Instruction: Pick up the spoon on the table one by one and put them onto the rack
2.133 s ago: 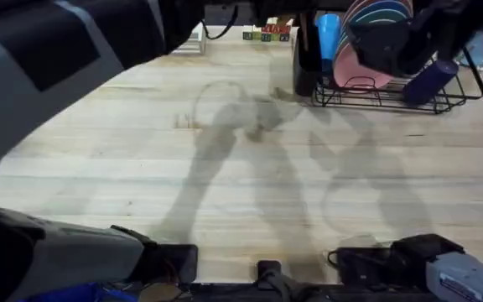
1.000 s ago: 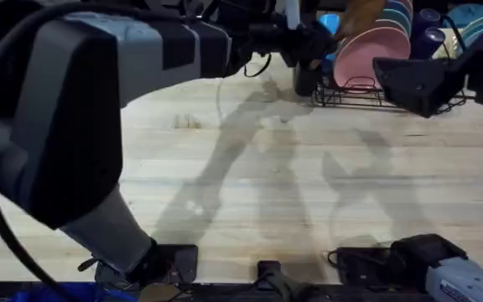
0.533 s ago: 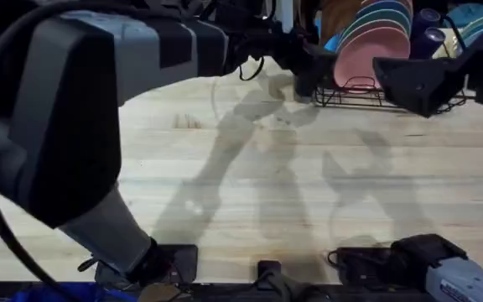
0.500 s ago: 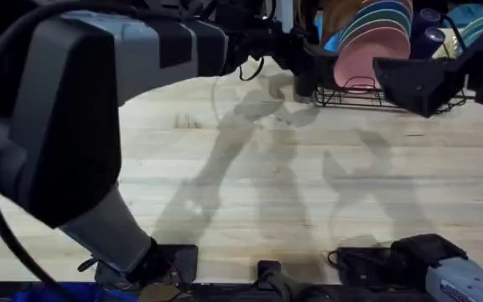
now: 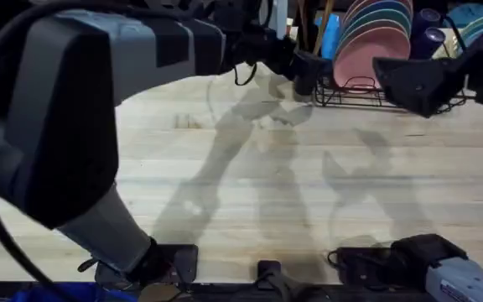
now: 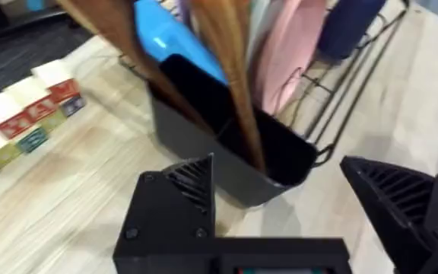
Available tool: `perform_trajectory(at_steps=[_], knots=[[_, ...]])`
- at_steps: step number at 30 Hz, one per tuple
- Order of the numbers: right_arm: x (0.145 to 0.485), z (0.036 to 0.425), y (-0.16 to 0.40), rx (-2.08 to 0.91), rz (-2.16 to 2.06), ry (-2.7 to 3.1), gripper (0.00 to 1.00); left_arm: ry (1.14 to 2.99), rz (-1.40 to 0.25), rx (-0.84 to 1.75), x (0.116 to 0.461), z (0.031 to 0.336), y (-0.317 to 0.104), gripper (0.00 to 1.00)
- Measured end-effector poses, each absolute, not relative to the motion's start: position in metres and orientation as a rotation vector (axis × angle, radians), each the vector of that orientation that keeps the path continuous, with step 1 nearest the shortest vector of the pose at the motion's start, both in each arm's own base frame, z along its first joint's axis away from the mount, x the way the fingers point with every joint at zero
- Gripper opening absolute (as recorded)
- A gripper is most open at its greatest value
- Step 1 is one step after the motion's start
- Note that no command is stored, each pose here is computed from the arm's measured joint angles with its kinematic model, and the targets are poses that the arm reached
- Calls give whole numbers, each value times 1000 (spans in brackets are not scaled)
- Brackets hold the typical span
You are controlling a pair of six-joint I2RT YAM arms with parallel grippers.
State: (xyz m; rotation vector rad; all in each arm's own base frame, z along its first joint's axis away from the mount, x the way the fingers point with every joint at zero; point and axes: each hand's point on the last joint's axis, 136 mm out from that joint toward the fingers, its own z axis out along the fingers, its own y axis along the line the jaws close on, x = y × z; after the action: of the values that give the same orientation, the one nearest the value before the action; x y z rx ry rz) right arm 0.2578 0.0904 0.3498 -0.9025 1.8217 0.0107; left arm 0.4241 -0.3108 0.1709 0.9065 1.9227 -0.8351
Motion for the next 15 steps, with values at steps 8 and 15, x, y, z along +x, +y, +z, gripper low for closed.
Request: perform_trajectory(at_steps=[8,15], knots=[[257,349,90,-904,12,1826,993,2111,-560,674,410,227,-209,995],[254,342,90,-894,33,1866,993,2317,-319,492,376,230,-129,995]])
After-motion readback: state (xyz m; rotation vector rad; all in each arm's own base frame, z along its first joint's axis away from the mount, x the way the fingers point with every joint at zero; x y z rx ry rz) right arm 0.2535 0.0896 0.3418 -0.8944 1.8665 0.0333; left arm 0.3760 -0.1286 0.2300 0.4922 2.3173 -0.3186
